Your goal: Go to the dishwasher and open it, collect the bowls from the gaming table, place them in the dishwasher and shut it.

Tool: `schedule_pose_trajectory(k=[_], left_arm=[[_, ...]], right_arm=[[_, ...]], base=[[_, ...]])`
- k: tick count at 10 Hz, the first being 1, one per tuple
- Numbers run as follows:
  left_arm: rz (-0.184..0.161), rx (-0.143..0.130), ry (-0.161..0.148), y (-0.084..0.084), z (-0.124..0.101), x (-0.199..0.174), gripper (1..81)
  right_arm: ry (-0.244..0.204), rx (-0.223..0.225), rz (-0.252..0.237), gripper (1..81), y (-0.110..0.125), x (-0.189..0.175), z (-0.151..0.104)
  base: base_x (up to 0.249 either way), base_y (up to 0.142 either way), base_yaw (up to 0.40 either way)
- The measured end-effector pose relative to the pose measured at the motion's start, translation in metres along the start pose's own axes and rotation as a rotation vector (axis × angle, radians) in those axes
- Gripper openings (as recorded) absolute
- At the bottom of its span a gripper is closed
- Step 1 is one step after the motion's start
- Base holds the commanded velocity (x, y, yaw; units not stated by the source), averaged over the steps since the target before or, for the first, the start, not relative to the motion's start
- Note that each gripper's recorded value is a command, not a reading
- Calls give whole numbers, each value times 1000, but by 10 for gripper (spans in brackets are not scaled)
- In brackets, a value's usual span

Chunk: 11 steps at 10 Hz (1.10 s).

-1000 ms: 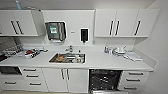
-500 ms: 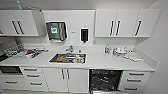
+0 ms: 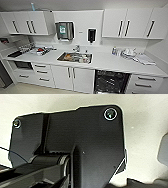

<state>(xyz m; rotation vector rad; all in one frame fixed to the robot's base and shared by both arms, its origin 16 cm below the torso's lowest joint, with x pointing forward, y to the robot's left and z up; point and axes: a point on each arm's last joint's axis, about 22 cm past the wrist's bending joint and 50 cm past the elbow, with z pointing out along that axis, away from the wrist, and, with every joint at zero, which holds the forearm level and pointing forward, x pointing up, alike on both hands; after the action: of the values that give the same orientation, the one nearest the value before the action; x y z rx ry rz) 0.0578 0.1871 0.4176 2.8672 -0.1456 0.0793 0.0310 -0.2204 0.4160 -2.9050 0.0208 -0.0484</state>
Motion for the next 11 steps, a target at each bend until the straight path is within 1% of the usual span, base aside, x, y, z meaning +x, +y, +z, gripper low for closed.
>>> schedule_pose_trajectory(k=[1, 2, 3, 5, 6, 9, 11], left_arm=[[-1, -1, -5, 0, 0, -4, 811], [-1, 1, -5, 0, 0, -4, 811], [1, 3, 3, -1, 0, 0, 811], [3, 3, 0, -1, 0, -3, 811], [18, 4, 2, -2, 0, -1, 811], [38, 5, 2, -2, 0, -2, 811], [44, 11, 20, -8, -2, 2, 811]], right_arm=[[6, -1, -1, 811, 0, 2, 0], [0, 1, 0, 811, -1, 0, 0], [-1, -1, 0, 811, 0, -1, 0], [0, -4, 1, 811, 3, -1, -1], [-1, -4, 1, 811, 3, -1, -1], [-1, -1, 0, 811, 1, -1, 0], [-5, 0, 1, 811, 0, -4, 0]], base=[[0, 0, 354], [0, 0, 357], [0, 0, 360], [0, 0, 362], [0, 0, 363], [0, 0, 364], [0, 0, 365]])
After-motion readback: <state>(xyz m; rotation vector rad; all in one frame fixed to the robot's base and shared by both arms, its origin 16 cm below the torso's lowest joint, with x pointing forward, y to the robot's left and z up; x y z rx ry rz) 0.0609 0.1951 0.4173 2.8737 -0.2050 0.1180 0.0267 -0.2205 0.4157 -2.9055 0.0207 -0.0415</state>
